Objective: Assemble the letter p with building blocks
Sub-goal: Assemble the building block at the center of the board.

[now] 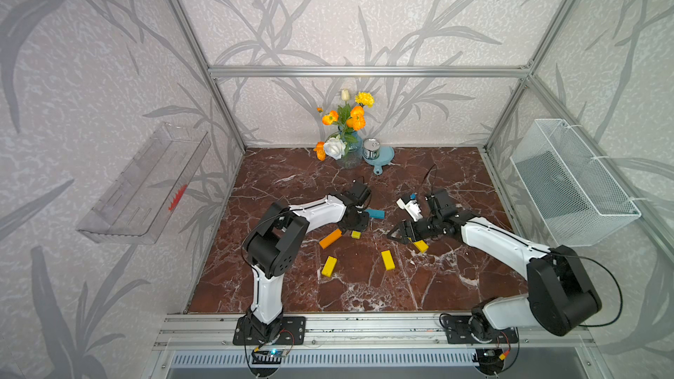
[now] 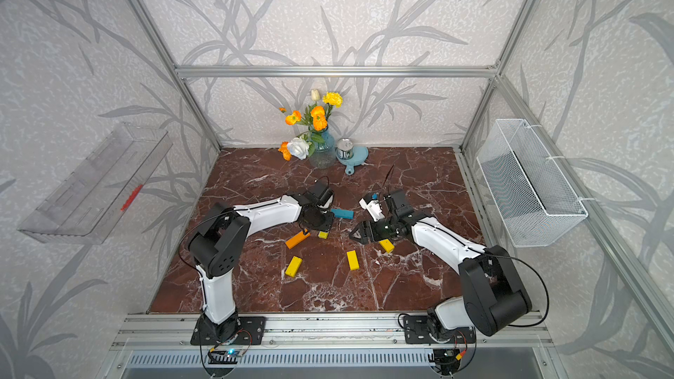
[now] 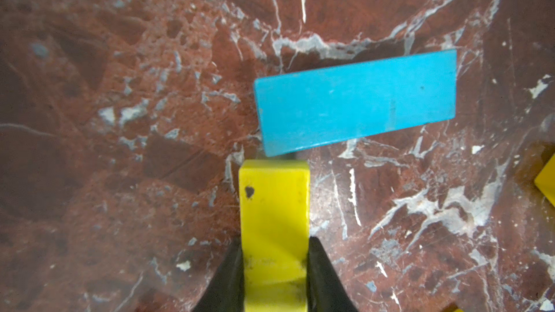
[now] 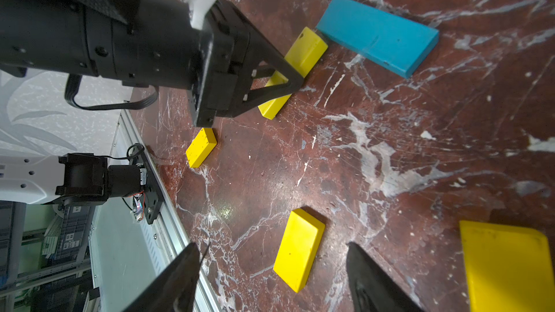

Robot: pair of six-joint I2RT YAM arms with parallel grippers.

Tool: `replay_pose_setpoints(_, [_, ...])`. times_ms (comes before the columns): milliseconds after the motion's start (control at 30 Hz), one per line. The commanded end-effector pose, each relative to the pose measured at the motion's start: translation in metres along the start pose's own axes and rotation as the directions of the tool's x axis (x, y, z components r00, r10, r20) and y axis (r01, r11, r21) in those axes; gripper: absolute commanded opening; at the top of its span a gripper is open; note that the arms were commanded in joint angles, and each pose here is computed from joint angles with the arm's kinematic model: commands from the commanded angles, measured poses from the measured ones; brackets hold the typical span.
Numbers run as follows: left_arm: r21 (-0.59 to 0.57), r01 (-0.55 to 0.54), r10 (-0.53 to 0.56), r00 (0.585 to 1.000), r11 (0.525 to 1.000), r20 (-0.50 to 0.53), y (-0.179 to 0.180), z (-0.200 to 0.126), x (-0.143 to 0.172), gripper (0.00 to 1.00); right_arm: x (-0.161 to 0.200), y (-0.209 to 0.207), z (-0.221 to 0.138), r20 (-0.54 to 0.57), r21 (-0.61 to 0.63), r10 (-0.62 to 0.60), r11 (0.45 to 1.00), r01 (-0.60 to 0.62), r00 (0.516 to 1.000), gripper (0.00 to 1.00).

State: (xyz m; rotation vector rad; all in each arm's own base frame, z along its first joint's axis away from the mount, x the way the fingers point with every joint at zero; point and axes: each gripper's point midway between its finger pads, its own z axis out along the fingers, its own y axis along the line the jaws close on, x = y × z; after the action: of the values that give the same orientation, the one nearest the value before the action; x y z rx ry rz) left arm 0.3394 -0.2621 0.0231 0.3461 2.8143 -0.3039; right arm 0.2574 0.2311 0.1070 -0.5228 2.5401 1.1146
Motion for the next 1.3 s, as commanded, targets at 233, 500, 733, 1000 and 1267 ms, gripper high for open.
replay_pose_setpoints(233, [-0.032, -0.022, 0.021, 0.999, 0.999, -0.024, -0.001, 0.009, -0.003, 0.26, 0.008, -0.004, -0.002, -0.008, 0.015, 0.007, 1.000, -0.007, 1.000, 0.76])
replay_pose_setpoints(500, [-0.046, -0.040, 0.038, 0.998, 0.998, -0.050, 0.000, 0.009, 0.002, 0.43, 0.007, -0.003, -0.004, -0.006, 0.019, 0.002, 1.000, -0.001, 1.000, 0.76])
replay_pose_setpoints(733, [-0.097, -0.056, 0.052, 0.998, 0.994, -0.037, 0.009, -0.004, 0.008, 0.54, 0.006, -0.002, -0.004, 0.003, 0.020, 0.000, 1.000, 0.000, 1.000, 0.76])
replay_pose_setpoints(1000, [-0.152, -0.062, 0.097, 0.967, 0.986, 0.234, 0.010, -0.112, -0.034, 0.95, -0.005, -0.015, -0.026, -0.011, 0.214, -0.095, 0.972, 0.095, 0.995, 0.76])
replay_pose_setpoints(1267, [-0.169, 0.015, 0.101, 0.748, 0.985, 0.656, 0.024, -0.251, -0.071, 1.00, -0.006, -0.018, -0.021, -0.078, 0.310, -0.129, 0.939, 0.147, 0.989, 0.71])
